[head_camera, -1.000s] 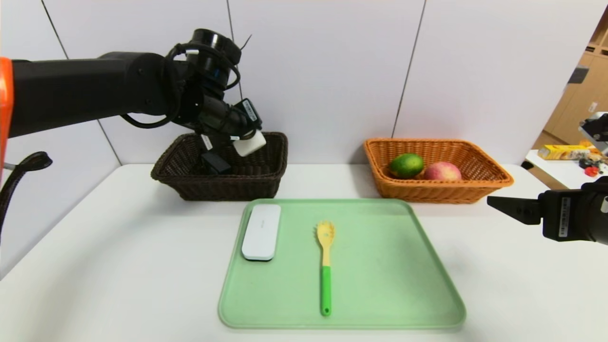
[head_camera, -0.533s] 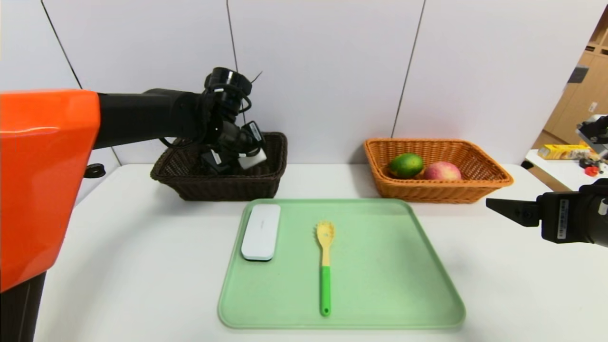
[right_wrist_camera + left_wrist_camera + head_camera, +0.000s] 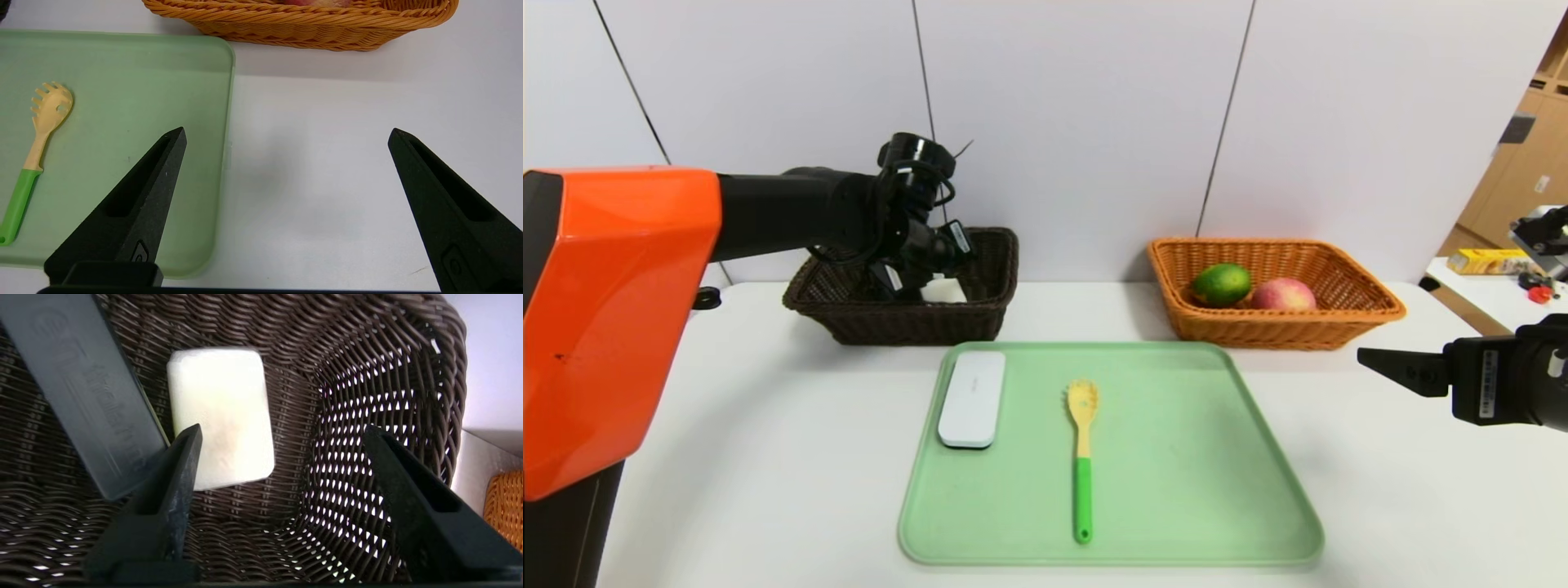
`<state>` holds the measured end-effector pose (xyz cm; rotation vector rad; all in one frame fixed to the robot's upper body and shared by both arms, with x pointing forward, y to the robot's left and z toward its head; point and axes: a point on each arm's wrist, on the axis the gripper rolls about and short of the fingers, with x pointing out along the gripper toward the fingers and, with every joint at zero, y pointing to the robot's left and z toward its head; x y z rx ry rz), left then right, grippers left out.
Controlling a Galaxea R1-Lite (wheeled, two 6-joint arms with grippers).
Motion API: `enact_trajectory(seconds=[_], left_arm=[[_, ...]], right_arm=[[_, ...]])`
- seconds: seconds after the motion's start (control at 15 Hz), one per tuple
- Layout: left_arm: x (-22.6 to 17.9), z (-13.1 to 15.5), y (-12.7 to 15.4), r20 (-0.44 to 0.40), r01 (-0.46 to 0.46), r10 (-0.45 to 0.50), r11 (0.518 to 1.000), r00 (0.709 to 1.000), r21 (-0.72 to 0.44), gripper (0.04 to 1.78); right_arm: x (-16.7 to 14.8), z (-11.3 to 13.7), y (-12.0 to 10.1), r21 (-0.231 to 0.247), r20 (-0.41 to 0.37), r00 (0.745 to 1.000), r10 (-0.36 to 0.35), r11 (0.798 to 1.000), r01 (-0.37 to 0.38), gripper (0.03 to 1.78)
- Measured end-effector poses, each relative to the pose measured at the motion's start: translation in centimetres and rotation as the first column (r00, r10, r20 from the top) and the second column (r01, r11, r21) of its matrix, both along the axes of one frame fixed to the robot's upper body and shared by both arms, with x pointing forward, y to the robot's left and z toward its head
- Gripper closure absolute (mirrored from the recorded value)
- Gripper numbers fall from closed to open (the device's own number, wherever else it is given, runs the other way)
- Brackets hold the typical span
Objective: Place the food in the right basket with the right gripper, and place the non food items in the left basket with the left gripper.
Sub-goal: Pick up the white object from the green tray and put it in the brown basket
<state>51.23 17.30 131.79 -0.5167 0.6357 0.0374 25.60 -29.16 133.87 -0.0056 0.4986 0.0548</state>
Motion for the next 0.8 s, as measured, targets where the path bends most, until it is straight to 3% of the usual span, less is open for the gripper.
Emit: enact_trajectory(seconds=[0.13, 0.27, 0.4, 0.6, 0.8], left_arm=[[-0.6, 1.2, 0.0, 0.026, 0.009, -0.009, 1.0, 1.0, -0.003, 0.35], [-2.6, 4.4, -0.2, 0.091, 0.04, -0.039, 0.999, 0.995, -0.012, 0.3], [-6.0, 7.5, -1.1, 0.127, 0.121, -0.123, 0.992, 0.984, 0.023, 0.26], [-11.2, 9.1, -1.6, -0.012, 0.275, -0.277, 0.944, 0.961, 0.181, 0.21], [-14.2, 8.4, -1.5, -0.221, 0.391, -0.338, 0.877, 0.915, 0.28, 0.18]], right_arm=[[-0.1, 0.0, 0.0, -0.001, 0.0, 1.0, 0.0, 1.0, 0.0, 0.11], [-0.1, -0.3, 0.0, -0.003, -0.007, 1.0, 0.0, 1.0, 0.0, 0.11], [-0.2, -0.4, 0.0, -0.005, -0.012, 1.0, 0.002, 1.0, -0.002, 0.11], [-0.2, -0.7, 0.1, -0.007, -0.02, 1.0, 0.009, 1.0, -0.009, 0.11], [-0.3, -0.9, 0.2, -0.011, -0.029, 0.999, 0.017, 1.0, -0.018, 0.11]])
